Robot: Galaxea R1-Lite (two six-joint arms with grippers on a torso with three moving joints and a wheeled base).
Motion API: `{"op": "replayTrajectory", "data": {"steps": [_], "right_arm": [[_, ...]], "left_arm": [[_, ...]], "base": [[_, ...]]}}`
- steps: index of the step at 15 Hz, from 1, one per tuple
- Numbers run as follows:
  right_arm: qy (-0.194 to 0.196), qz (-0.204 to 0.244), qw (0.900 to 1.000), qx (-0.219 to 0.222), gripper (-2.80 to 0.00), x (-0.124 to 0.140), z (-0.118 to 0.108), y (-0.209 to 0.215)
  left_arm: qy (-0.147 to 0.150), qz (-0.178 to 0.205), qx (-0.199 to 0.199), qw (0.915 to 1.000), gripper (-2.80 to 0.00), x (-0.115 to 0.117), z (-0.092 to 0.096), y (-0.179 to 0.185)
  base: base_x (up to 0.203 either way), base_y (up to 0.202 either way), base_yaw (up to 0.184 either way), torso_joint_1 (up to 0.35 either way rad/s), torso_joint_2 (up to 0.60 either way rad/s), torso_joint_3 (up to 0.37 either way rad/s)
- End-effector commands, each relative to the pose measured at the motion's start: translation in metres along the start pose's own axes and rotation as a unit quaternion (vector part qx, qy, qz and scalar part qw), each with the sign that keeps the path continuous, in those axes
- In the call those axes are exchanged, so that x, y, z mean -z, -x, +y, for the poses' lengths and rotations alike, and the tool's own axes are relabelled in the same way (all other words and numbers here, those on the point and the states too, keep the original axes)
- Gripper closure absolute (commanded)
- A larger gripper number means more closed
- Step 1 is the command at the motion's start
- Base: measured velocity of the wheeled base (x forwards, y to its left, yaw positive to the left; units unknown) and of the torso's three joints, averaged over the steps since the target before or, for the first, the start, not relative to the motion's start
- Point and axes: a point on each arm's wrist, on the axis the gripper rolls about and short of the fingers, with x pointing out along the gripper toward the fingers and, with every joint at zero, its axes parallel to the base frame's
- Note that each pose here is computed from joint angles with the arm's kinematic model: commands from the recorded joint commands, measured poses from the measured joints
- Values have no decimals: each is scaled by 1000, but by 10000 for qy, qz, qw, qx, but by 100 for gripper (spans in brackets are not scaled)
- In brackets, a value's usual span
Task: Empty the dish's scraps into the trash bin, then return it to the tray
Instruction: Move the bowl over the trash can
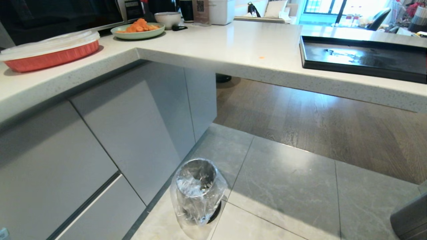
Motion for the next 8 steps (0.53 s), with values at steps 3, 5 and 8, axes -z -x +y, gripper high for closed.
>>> {"op": "replayTrajectory", "data": {"steps": [3,5,8], "right_arm": [[-2,-5,10000,-2,0,0,0,0],[-2,-5,10000,-2,0,0,0,0],[-2,-5,10000,-2,0,0,0,0]], "left_arm": [[-34,-37,7,10000,0,1,0,2],[-165,-74,17,9998,0,2,-1,2],[-228,-121,42,9997,0,4,-1,3]], "base": [[0,0,0,0,0,0],[0,0,0,0,0,0],[0,0,0,0,0,0]]}}
